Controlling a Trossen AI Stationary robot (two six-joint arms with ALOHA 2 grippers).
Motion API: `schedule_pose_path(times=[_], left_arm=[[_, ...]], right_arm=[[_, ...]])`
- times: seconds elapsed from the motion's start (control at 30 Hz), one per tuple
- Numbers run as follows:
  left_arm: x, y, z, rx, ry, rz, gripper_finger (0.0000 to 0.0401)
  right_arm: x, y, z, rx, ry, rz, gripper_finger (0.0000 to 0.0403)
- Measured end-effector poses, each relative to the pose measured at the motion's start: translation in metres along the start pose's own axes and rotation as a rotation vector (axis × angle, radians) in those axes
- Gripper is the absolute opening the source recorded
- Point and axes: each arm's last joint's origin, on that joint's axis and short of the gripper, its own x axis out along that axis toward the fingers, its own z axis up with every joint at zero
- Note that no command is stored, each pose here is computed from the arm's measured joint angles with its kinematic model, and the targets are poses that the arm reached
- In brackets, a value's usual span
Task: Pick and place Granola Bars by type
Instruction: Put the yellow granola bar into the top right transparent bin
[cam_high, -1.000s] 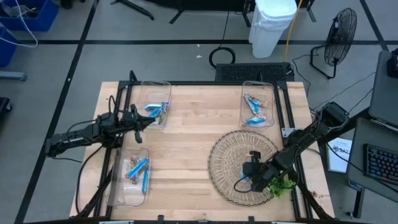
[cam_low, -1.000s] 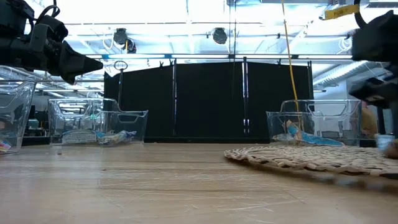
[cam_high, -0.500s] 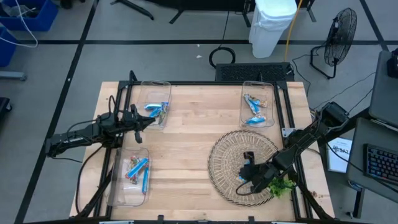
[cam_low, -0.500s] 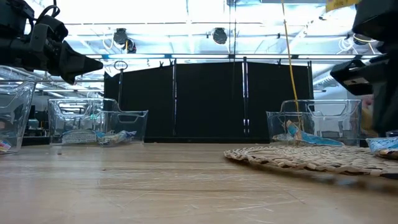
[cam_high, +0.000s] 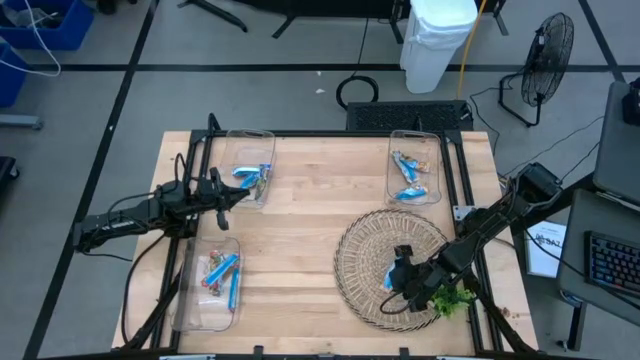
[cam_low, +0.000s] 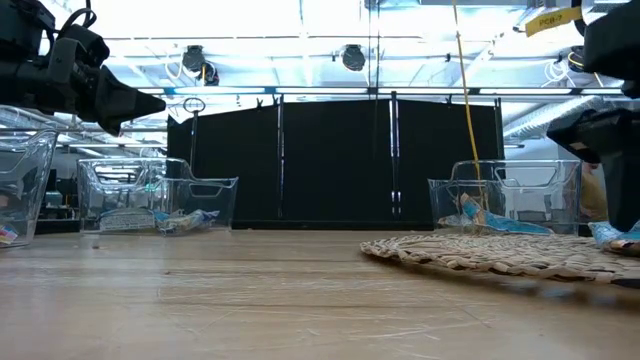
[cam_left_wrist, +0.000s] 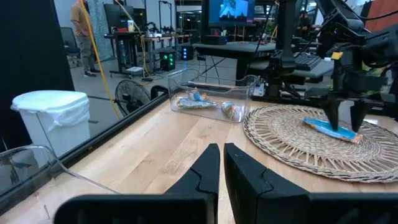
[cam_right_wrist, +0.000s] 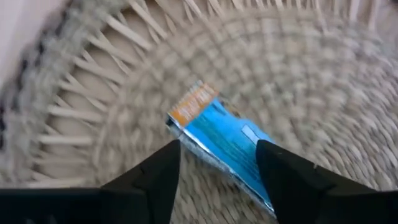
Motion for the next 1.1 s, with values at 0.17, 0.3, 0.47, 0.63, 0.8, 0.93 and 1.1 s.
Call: schedule_pose_path(times=[0.17,0.3,0.47,0.63,0.8,0.93,1.1], left_arm=[[0.000,0.000,0.000,0.000,0.000,0.000,0.0031],[0.000,0.000,0.000,0.000,0.000,0.000,0.0031],[0.000,0.000,0.000,0.000,-0.001,0.000,0.0031],[0.000,0.000,0.000,0.000,0.000,0.000,0.0031],[0.000,0.000,0.000,0.000,0.000,0.000,0.0031],[0.000,0.000,0.000,0.000,0.000,0.000,0.0031],[0.000,0.000,0.000,0.000,0.000,0.000,0.0031]], right_arm=[[0.000,-0.004,-0.006,-0.001,0.045,-0.061,0.0216],[-0.001,-0.006,-0.005,-0.008,0.021,-0.116,0.0208],[-0.001,-0.008,-0.004,-0.013,-0.003,-0.162,0.0189],[0.000,-0.008,-0.004,-0.016,-0.005,-0.168,0.0160],[0.000,-0.009,-0.005,-0.030,0.008,-0.162,0.0121],[0.003,-0.013,-0.014,-0.024,0.033,-0.173,0.0093],[0.007,-0.019,-0.022,0.014,0.051,-0.193,0.0066]])
